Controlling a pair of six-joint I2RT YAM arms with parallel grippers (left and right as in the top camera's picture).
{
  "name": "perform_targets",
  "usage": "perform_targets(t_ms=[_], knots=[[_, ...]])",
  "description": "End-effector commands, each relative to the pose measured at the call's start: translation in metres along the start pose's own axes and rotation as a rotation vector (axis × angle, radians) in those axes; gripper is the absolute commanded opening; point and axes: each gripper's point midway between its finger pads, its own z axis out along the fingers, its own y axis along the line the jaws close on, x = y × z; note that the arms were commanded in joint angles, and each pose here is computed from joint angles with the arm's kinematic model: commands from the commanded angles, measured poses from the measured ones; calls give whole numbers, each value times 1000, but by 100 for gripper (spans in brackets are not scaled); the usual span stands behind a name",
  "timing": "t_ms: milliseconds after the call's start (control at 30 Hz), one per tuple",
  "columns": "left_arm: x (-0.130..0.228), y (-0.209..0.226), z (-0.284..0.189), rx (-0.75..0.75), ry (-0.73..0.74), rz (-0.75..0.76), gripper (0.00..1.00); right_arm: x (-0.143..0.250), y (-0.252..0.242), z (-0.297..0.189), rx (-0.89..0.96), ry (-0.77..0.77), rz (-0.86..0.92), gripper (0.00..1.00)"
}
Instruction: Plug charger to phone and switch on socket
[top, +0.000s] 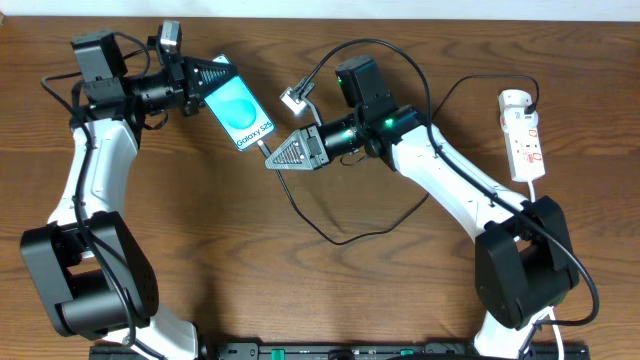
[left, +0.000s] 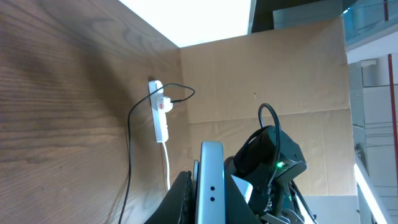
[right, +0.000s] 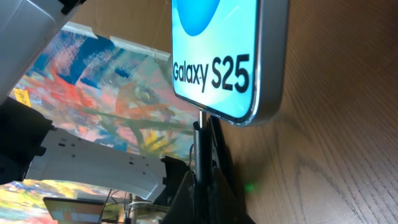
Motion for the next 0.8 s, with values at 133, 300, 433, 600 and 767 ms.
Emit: perform_targets(t_ms=[133,300,433,600,767], knots=[[1,-2,1,16,15,8,7,3,6,3,-22,14,-6,1],[1,-2,1,15,15,0,7,3,6,3,-22,14,-6,1],[1,-2,1,15,15,-5,7,3,6,3,-22,14,-6,1],[1,-2,1,15,14,-5,7,3,6,3,-22,15,-3,1],[0,-2,1,12,11,-5,7,3,6,3,-22,15,-3,1]])
